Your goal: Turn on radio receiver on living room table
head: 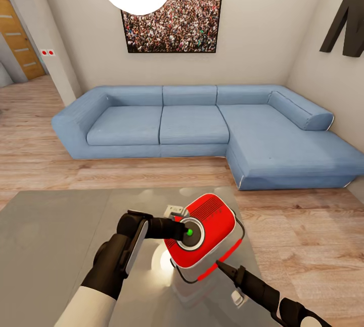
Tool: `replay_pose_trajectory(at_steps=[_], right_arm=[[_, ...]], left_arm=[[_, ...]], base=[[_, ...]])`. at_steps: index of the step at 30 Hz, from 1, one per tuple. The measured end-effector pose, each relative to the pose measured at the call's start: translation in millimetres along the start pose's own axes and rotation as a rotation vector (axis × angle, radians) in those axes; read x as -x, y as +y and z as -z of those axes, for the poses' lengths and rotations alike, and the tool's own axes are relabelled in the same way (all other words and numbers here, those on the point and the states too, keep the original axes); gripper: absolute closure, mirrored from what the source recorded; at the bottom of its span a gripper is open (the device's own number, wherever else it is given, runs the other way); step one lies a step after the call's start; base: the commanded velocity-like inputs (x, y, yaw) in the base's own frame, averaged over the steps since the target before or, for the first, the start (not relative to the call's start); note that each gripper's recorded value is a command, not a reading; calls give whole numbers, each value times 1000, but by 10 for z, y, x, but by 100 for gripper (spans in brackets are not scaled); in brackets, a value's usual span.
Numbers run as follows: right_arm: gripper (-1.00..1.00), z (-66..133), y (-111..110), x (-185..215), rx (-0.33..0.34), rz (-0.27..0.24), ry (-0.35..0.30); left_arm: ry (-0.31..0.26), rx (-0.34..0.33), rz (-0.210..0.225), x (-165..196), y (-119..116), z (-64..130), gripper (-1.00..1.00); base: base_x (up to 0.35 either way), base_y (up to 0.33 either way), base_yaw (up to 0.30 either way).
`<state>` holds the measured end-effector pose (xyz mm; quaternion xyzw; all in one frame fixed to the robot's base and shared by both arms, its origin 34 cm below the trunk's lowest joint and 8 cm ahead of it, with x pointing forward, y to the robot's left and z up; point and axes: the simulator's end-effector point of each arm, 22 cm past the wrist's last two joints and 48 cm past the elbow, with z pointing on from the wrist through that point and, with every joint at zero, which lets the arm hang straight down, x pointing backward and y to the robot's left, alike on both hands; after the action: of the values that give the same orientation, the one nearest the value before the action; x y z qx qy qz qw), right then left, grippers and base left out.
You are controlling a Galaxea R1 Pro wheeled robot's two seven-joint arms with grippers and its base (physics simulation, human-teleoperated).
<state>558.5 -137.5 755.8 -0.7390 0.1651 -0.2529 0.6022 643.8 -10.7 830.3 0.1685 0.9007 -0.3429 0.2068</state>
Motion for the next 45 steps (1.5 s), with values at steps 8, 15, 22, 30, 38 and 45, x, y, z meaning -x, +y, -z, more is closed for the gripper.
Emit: replay_pose_trajectory(at_steps=[8,15,22,30,38,45], right_arm=[[100,0,-2,-3,-1,1,1],[100,52,146,-130,63,1,32],[100,138,312,-508,152,-83,132],[100,153,282,-948,195,-225,257],[100,182,-81,-1654,182,-370,416],[100,502,-447,-2333,240,-452,555]], left_arm=[[-1,-10,7,-4,-18,-10,100],[-32,-13,-11,111,-65,59,100],[-130,-78,-33,437,-328,270,100],[-168,-112,-42,552,-448,357,100],[-172,-120,-40,563,-469,366,100],[-165,-115,-34,541,-448,349,100]], base=[[0,0,0],[0,0,0],[0,0,0],[0,0,0],[0,0,0],[0,0,0]])
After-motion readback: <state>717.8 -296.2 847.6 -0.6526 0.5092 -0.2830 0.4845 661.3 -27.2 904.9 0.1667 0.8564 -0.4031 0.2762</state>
